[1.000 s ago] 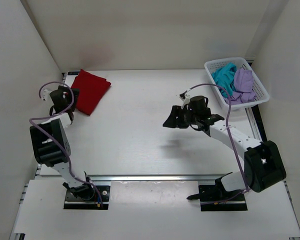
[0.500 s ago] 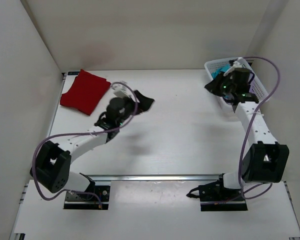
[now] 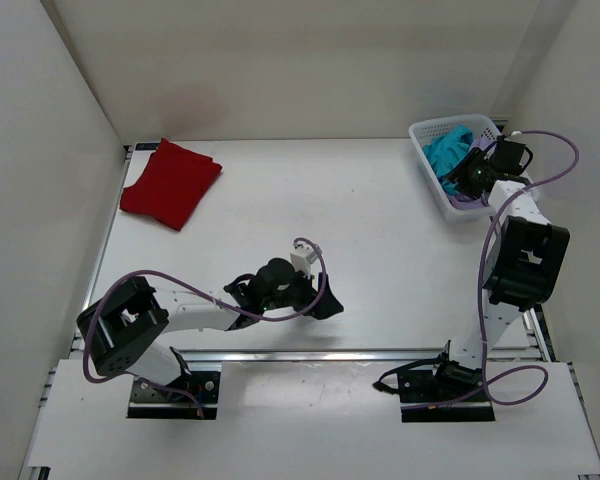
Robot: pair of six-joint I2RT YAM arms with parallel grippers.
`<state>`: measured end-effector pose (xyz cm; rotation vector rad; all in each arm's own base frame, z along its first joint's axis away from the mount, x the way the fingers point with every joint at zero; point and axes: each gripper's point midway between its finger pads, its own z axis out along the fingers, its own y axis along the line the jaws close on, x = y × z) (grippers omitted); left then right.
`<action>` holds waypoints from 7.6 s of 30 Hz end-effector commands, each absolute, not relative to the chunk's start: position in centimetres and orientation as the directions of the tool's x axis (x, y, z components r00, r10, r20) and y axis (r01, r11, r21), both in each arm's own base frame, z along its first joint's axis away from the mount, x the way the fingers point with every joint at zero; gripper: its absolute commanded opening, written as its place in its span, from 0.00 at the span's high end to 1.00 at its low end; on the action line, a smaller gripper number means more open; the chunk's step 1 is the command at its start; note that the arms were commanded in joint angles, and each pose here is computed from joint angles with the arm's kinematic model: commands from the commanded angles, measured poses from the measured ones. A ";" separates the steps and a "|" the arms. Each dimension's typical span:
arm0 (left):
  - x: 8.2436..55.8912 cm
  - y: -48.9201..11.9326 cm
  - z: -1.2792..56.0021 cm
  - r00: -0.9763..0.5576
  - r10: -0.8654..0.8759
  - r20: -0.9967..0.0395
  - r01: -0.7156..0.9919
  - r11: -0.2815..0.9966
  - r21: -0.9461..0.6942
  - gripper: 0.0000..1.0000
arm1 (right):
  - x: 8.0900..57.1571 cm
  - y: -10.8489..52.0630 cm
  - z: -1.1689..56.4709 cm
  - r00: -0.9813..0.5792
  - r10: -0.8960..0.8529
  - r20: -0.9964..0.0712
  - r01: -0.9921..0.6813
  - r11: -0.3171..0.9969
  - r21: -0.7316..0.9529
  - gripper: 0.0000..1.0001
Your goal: Fold and stack the t-shirts
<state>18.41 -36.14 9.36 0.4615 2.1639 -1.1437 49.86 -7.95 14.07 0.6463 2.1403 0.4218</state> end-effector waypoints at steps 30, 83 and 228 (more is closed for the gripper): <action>17.1 -35.3 8.5 -0.773 -0.001 -0.635 0.550 0.500 -0.669 0.23 | 55.7 -8.2 22.5 -0.403 0.619 -0.674 0.081 0.758 0.647 1.00; 27.3 -16.6 12.7 -0.577 -0.439 -0.689 0.170 0.760 -0.627 0.29 | 35.3 25.7 21.8 -0.662 0.168 -0.730 -0.475 0.660 0.582 0.85; 27.6 -11.7 15.6 -0.566 -0.217 -0.795 0.070 0.949 -0.309 0.03 | 25.8 15.3 24.1 -0.558 0.310 -0.770 -0.405 0.708 0.579 0.99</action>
